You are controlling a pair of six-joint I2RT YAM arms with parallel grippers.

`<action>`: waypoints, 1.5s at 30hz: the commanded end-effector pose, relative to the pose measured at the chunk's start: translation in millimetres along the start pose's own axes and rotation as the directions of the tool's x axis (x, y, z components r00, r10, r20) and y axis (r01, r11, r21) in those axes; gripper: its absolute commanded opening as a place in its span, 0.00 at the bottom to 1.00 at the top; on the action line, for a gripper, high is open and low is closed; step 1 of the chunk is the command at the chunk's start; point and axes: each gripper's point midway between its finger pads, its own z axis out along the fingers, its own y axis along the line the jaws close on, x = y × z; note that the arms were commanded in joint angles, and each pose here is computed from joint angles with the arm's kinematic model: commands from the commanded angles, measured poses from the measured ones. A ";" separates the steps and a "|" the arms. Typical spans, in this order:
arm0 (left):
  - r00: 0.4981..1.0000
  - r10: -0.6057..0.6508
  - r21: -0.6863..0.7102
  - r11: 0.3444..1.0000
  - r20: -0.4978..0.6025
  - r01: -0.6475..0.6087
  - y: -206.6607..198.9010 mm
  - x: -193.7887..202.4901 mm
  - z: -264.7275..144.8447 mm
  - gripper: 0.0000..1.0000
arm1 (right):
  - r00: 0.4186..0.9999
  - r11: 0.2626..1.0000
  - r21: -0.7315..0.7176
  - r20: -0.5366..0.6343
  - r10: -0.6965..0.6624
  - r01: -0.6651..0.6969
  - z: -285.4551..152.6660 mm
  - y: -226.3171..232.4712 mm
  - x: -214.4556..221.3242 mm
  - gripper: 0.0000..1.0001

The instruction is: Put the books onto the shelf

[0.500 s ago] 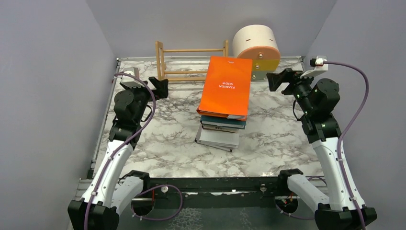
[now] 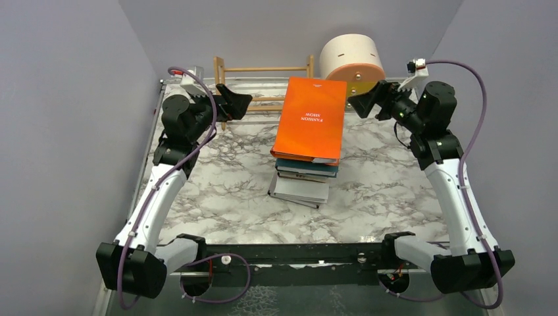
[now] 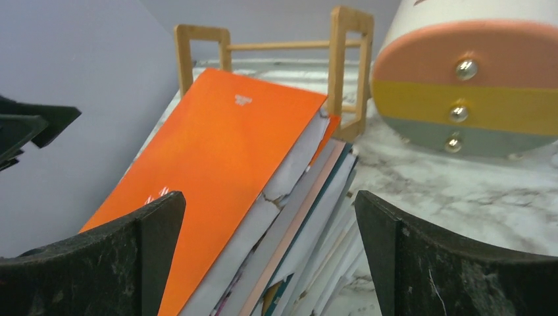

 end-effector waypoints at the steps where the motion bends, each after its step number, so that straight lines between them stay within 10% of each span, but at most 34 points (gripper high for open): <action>1: 0.994 -0.054 0.121 0.991 -0.090 0.065 -31.4 11.5 5.3 0.88 | 0.990 0.988 -0.115 -0.111 0.086 -0.099 -3.5 20.0 26.0 0.99; 45: 0.933 0.025 0.290 0.953 -0.359 0.086 -104.1 99.9 26.4 0.89 | 0.959 0.936 -0.313 -0.275 0.076 -0.163 12.9 96.1 85.0 0.91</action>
